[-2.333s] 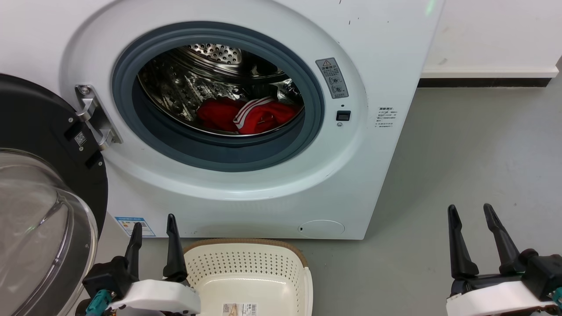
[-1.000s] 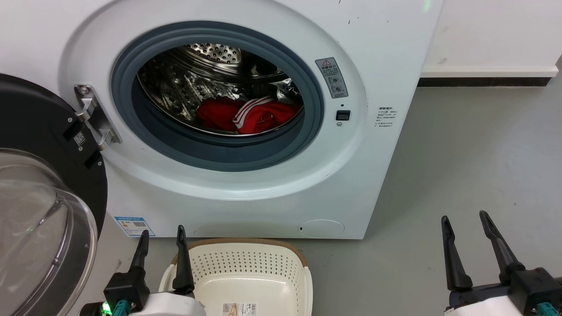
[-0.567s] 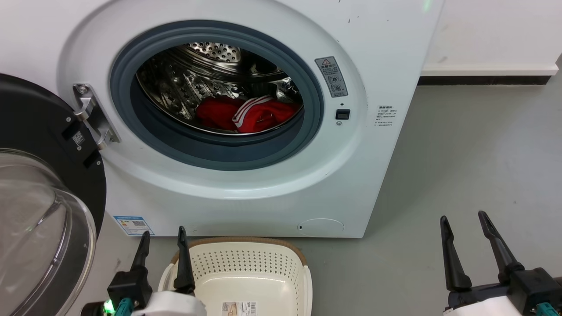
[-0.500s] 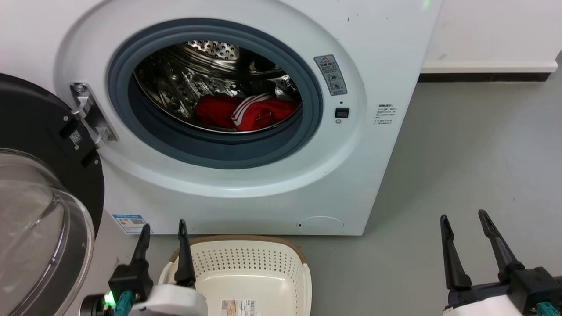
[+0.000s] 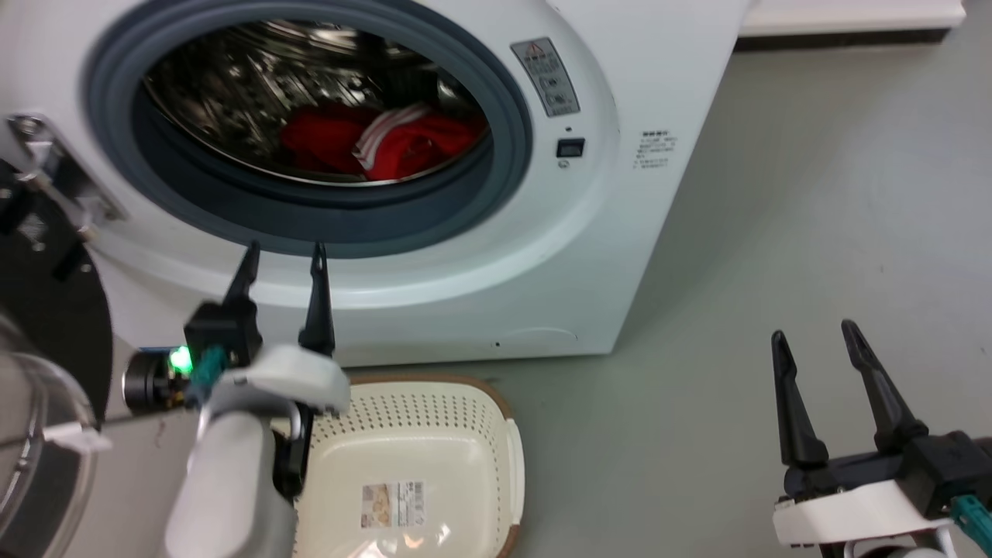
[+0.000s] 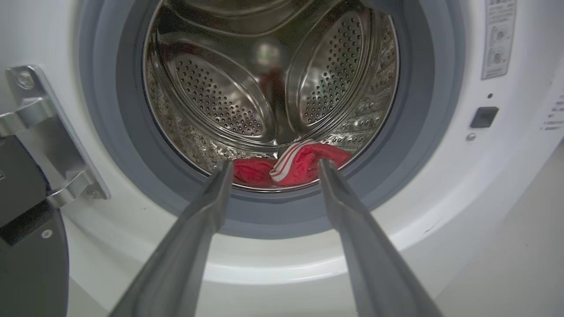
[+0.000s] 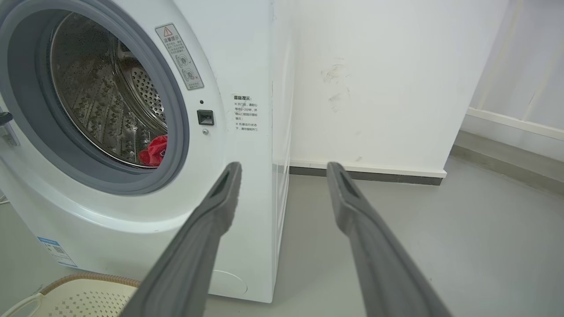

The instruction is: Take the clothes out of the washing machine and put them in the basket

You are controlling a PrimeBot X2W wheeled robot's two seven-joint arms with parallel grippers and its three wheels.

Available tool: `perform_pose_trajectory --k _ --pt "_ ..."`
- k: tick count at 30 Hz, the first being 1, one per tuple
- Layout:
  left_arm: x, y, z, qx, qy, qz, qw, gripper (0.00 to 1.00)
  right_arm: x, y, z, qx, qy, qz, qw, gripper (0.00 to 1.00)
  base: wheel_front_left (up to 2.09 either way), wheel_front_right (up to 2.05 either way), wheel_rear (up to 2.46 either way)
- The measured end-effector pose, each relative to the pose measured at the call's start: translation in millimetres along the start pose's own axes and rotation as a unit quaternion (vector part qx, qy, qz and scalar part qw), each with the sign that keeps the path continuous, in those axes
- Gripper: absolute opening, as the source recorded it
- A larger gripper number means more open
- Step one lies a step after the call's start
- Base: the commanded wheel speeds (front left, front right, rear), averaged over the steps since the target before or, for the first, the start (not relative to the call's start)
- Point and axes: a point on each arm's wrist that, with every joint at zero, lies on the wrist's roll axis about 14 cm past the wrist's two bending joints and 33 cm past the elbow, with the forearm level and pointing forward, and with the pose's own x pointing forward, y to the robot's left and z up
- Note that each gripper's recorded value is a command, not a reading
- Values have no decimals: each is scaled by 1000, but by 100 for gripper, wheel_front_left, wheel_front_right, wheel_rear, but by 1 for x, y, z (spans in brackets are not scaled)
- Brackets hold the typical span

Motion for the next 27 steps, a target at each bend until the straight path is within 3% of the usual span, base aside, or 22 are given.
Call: perform_pose_trajectory --k 14,27 --pt "136 -11 -50 53 84 -62 993 100 32 -28 -31 7 31 -38 999 100 0 0 0" --pt "223 -14 -125 101 228 -93 964 100 52 -51 -75 18 74 -68 995 100 0 0 0"
